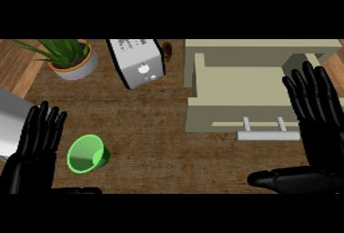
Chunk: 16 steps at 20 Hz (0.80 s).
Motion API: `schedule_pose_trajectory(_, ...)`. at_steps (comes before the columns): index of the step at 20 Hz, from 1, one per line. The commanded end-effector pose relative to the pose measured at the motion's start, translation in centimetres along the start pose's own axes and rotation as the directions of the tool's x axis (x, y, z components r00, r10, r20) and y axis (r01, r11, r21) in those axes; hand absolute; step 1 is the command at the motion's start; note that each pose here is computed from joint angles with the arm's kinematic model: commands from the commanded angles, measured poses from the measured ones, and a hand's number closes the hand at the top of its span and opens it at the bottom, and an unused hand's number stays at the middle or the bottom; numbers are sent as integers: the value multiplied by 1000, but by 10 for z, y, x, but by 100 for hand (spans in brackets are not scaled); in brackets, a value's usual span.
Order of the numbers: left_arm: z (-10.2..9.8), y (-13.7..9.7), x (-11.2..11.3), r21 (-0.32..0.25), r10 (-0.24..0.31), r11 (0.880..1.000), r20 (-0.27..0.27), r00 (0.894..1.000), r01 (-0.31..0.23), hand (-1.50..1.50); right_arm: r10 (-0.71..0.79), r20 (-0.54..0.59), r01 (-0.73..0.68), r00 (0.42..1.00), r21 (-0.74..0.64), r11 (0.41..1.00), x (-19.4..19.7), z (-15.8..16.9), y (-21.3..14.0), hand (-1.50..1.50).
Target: Pick up the cup, place it into the drawer and close the drawer
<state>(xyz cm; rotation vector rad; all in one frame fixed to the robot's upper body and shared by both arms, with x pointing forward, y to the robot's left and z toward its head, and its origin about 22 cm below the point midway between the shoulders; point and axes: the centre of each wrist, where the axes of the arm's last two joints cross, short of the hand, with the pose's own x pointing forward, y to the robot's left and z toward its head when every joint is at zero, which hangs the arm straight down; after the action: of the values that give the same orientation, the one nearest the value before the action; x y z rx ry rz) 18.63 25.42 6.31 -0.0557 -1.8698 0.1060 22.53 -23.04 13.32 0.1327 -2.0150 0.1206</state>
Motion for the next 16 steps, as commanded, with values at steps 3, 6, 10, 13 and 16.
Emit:
schedule_pose_trajectory(3,18,16,-26,51,-27,998,-52,998,30,-150,0,-3,0,1000,-11,1000,-12,-4,-10,-150)
schedule_pose_trajectory(6,17,21,-32,69,-49,996,-55,997,52,-150,16,-1,-16,1000,-9,1000,3,3,-7,-150)
schedule_pose_trajectory(10,5,35,-48,77,-69,994,-81,994,75,-150,-2,-9,2,1000,-13,1000,5,-20,-4,-150)
schedule_pose_trajectory(13,22,31,-87,60,-56,996,-87,995,61,-150,7,-4,-7,1000,-2,1000,-6,1,2,-150)
schedule_pose_trajectory(16,33,50,-85,80,-57,995,-118,991,67,-150,-10,-16,10,1000,6,1000,-4,-2,-12,-150)
